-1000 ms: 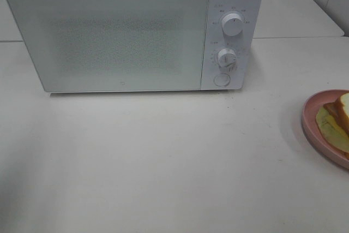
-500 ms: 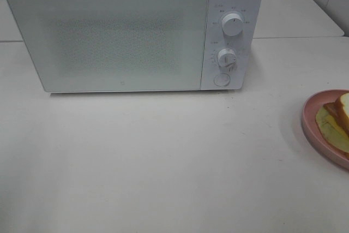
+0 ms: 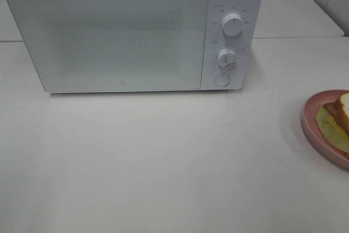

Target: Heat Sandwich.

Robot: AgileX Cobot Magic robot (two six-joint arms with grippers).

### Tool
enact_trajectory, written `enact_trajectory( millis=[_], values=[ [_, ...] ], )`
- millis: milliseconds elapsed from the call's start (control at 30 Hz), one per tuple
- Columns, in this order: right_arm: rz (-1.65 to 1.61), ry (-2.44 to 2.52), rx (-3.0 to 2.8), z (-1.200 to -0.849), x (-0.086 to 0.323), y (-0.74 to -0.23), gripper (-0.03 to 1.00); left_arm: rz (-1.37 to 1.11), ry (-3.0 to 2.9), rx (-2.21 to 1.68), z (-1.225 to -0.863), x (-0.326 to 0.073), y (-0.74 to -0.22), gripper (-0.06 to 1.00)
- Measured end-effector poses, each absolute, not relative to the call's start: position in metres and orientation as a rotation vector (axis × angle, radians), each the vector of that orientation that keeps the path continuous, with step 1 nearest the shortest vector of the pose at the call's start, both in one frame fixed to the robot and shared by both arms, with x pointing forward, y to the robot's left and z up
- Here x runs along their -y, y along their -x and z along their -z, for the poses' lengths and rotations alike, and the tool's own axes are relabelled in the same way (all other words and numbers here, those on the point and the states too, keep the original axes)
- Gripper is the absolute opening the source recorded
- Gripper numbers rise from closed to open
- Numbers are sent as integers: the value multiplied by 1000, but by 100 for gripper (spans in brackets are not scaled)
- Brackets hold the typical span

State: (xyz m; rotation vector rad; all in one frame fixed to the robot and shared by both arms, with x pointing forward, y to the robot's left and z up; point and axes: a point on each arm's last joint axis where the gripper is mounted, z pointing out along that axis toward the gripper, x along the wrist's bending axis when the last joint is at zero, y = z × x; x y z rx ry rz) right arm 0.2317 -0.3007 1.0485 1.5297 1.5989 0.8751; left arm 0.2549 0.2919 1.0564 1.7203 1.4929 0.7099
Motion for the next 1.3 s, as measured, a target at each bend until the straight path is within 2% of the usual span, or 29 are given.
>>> enact_trajectory(
  millis=[433,1300],
  values=[
    [-875,-1530,-1599,-1048,301,-232,69,-858,-1564,-1465,-1057,-294,-231,97],
    [-875,-1530,-1599,-1048,301,-232,69,-860,-1561,-1467,-1057,-294,-230,97]
  ],
)
